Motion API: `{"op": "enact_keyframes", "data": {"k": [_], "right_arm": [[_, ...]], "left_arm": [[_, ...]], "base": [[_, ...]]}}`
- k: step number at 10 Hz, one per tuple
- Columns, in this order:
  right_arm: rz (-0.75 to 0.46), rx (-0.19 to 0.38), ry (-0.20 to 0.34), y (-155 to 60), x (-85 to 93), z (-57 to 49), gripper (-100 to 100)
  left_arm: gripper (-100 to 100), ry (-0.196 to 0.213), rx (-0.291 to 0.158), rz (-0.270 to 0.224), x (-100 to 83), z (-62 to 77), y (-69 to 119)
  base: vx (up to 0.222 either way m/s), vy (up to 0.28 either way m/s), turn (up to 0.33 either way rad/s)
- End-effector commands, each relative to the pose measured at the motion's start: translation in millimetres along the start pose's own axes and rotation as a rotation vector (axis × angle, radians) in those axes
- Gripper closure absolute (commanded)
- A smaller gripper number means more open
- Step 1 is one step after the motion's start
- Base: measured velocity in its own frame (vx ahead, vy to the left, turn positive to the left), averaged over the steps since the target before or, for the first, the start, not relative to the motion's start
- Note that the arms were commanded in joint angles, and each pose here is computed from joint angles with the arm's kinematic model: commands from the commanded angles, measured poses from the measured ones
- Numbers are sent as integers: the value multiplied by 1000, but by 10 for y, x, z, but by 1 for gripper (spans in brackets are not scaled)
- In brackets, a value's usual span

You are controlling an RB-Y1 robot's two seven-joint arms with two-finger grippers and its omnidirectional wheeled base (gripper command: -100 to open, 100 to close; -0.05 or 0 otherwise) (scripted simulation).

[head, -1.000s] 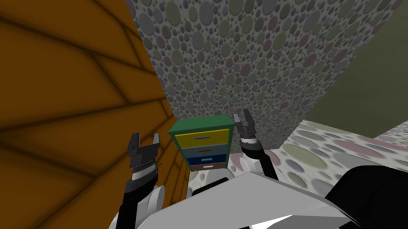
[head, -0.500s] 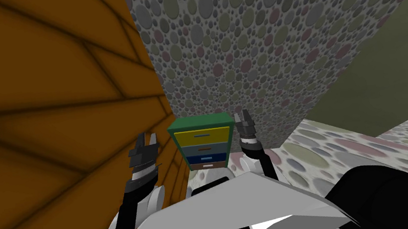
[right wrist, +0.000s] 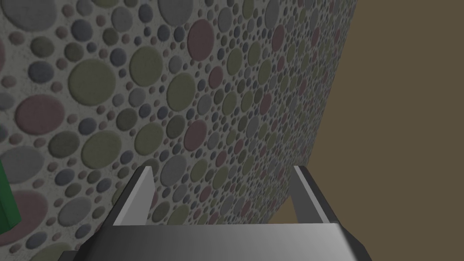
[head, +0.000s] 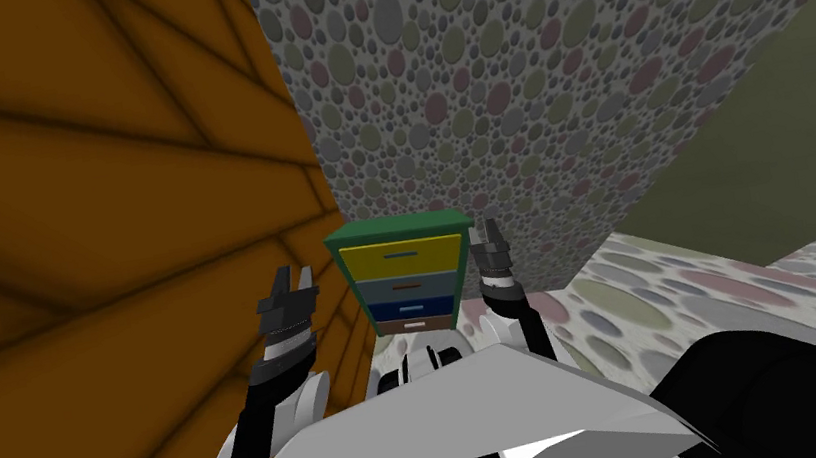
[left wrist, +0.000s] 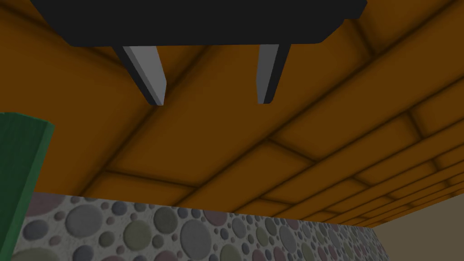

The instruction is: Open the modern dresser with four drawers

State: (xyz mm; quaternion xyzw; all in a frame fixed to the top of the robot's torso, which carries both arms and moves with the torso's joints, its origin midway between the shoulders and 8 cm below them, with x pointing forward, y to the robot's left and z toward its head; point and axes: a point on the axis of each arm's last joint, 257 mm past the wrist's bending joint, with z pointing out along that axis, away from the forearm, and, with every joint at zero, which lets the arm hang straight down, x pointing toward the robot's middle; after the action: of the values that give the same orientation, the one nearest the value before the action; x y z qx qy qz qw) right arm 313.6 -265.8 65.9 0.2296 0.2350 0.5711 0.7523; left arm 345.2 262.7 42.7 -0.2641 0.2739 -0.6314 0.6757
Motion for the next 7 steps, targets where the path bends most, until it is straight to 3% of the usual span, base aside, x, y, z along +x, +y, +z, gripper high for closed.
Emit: {"op": "enact_keyframes", "data": {"k": [1,7], "right_arm": [[0,1,0,-2,0,-1,0],[0,1,0,-3,0,-1,0]], "left_arm": [[-100,42,-33,20,53,-66,195],[-100,85,-114,52,102,-278,693]], "base": [[20,-13,-30],[21,-17,-26]]}}
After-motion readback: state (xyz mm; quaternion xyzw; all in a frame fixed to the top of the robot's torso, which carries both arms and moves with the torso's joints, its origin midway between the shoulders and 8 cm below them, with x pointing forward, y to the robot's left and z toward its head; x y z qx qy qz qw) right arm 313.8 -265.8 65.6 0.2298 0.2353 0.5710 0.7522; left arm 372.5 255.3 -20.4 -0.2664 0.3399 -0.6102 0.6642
